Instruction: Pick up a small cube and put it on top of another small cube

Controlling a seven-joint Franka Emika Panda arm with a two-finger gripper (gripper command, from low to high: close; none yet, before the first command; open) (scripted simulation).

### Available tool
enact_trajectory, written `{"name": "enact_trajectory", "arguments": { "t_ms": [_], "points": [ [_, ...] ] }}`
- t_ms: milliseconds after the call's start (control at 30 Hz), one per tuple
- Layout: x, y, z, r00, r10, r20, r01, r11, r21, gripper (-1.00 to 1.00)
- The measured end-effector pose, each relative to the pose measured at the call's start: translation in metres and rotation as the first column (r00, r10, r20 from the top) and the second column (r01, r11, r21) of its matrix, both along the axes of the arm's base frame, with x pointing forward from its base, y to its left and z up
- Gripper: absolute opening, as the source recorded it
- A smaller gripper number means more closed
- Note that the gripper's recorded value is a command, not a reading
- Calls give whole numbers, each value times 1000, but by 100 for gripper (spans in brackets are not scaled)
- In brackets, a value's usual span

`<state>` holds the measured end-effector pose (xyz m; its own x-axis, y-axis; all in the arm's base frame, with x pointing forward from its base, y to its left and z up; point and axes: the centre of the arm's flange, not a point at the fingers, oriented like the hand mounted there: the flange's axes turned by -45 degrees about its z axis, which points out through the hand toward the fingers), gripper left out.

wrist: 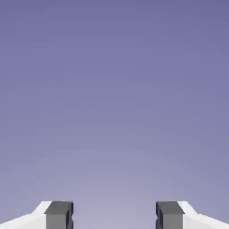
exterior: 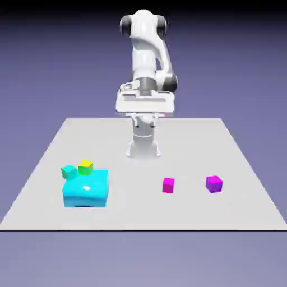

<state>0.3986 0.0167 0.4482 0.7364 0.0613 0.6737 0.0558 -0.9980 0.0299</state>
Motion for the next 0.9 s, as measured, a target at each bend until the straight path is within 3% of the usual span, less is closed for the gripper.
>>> {"name": "enact_trajectory", "arguments": {
  "t_ms": [200,400,633,900],
  "points": [
    [35,65,-58,959,46,-279,-49,999,-6,0],
    [46,138,-123,842,75,-535,-97,995,-14,0],
    [30,221,-198,630,73,-773,-149,988,-28,0],
    [-22,312,-266,330,35,-943,-227,973,-43,0]
  ]
}}
